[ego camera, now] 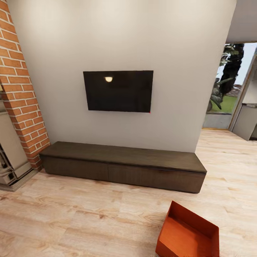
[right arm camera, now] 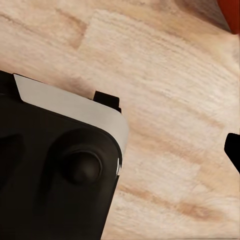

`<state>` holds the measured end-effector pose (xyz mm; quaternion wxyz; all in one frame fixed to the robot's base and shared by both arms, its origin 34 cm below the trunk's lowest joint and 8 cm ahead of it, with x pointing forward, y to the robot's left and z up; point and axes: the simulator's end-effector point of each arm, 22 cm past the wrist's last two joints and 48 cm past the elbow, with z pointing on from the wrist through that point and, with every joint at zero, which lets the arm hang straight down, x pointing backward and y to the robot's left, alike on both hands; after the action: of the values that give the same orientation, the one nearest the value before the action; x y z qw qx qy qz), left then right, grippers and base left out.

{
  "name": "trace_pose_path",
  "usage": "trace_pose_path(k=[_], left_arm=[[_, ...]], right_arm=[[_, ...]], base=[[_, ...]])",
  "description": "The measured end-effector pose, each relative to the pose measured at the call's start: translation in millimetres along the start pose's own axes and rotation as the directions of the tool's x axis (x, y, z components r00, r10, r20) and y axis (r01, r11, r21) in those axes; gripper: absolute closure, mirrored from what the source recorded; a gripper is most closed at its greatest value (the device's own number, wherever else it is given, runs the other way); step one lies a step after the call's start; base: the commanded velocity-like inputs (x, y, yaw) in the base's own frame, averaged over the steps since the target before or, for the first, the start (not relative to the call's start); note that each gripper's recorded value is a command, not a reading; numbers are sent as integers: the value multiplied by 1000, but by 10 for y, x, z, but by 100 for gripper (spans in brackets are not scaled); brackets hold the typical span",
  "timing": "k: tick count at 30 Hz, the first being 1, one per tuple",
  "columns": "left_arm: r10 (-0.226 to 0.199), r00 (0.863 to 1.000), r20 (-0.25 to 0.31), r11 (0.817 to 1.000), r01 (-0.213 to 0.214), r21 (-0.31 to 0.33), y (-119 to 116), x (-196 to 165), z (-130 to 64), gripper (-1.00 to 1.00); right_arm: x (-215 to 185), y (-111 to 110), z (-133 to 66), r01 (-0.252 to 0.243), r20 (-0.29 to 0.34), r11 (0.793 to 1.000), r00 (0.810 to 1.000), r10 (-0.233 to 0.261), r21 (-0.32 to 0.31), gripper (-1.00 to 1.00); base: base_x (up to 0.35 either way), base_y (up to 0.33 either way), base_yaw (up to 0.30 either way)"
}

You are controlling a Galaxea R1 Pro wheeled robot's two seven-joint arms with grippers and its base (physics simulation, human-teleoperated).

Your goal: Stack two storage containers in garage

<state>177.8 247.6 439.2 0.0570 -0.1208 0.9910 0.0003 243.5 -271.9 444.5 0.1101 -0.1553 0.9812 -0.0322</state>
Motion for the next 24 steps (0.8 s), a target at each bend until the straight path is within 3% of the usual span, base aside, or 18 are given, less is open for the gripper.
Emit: trace_pose_path(k=[24], left_arm=[[0,1000,1,1000,0,0,2,-3,0,-100]], right_arm=[[2,0,0,0,-1,1000,1000,0,0,-100]], base=[[0,0,-245]])
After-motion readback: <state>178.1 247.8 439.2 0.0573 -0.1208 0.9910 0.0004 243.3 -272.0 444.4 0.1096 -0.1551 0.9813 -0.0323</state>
